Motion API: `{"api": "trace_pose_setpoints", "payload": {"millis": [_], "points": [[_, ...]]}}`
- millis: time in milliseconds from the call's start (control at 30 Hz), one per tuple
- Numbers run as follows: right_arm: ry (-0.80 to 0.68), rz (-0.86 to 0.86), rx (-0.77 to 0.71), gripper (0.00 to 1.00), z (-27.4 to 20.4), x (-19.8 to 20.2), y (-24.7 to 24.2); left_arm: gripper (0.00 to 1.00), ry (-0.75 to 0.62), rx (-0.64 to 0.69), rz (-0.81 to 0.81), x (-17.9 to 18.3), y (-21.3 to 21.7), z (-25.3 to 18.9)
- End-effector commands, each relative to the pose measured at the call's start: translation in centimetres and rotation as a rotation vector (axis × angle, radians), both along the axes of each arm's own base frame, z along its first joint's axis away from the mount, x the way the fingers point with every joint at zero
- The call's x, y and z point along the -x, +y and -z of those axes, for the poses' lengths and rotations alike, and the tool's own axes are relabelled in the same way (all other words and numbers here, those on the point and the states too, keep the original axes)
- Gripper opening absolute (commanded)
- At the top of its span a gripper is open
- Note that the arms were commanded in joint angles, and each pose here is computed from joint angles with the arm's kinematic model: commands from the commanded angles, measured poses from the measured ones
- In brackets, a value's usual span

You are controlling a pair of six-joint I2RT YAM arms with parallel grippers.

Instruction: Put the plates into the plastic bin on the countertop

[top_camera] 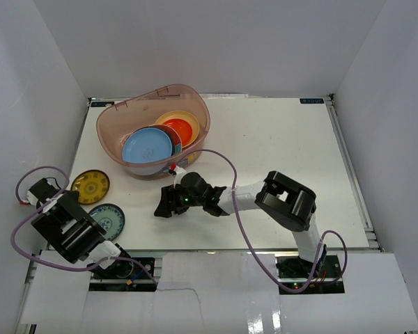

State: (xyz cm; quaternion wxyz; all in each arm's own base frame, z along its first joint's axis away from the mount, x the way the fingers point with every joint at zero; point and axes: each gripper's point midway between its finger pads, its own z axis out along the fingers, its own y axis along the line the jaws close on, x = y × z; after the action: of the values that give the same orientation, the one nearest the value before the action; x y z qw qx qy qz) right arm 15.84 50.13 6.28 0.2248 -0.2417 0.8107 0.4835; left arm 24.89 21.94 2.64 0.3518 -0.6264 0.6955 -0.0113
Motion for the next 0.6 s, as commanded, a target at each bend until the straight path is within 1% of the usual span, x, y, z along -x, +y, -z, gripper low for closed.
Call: {"api": "trace_pose_setpoints", "payload": {"millis": [0, 33, 67, 100, 133, 167, 233, 333, 367, 433, 467, 500, 533, 567], "points": [[0.049, 0.036, -0.102, 0.73, -1.7, -0.5, 3.7, 0.35, -0.001, 0.088, 0.036, 0.0, -1.7, 1.6], [0.066, 0.048, -0.119, 0.75, -2.4, -0.9, 4.8, 0.27, -0.002, 0.092, 0.032, 0.0, -1.8, 1.6], [0.087, 0.052, -0.091, 0.79, -0.7, -0.6, 5.4, 0.18, -0.004, 0.097, 0.031, 0.0, -1.9, 1.6], [0.093, 0.058, -0.085, 0.8, -0.3, -0.7, 6.0, 0.02, -0.01, 0.098, 0.036, -0.2, -2.1, 1.5], [0.102, 0.057, -0.111, 0.81, -1.2, -0.9, 7.4, 0.0, -0.013, 0.108, 0.033, -0.2, -2.4, 1.6], [0.127, 0.051, -0.075, 0.82, 0.7, -0.4, 7.8, 0.0, -0.015, 0.113, 0.037, -0.3, -2.7, 1.6], [0.147, 0.042, -0.071, 0.83, 1.3, 0.1, 8.8, 0.0, -0.026, 0.107, 0.03, -0.4, -3.3, 1.3], [0.16, 0.038, -0.041, 0.8, 2.6, 0.9, 10.6, 0.0, -0.042, 0.069, 0.014, -0.9, -3.6, 0.1], [0.169, 0.04, -0.022, 0.77, 3.4, 1.3, 11.3, 0.0, -0.052, 0.082, -0.004, -0.9, -4.2, 0.1], [0.189, 0.056, 0.006, 0.74, 4.4, 1.6, 11.5, 0.0, -0.092, 0.057, -0.017, -1.0, -4.4, -1.2], [0.207, 0.082, 0.028, 0.72, 5.5, 1.8, 11.4, 0.0, -0.099, 0.057, -0.011, -1.2, -5.0, -1.4], [0.21, 0.086, 0.028, 0.64, 5.8, 2.0, 11.5, 0.0, -0.112, 0.05, -0.01, -1.3, -5.1, -1.9], [0.213, 0.09, 0.025, 0.58, 6.0, 2.1, 11.5, 0.0, -0.139, 0.026, -0.01, -1.5, -5.1, -3.0], [0.208, 0.111, 0.04, 0.56, 6.4, 1.8, 11.5, 0.0, -0.151, 0.014, -0.001, -1.9, -5.3, -3.5]]}}
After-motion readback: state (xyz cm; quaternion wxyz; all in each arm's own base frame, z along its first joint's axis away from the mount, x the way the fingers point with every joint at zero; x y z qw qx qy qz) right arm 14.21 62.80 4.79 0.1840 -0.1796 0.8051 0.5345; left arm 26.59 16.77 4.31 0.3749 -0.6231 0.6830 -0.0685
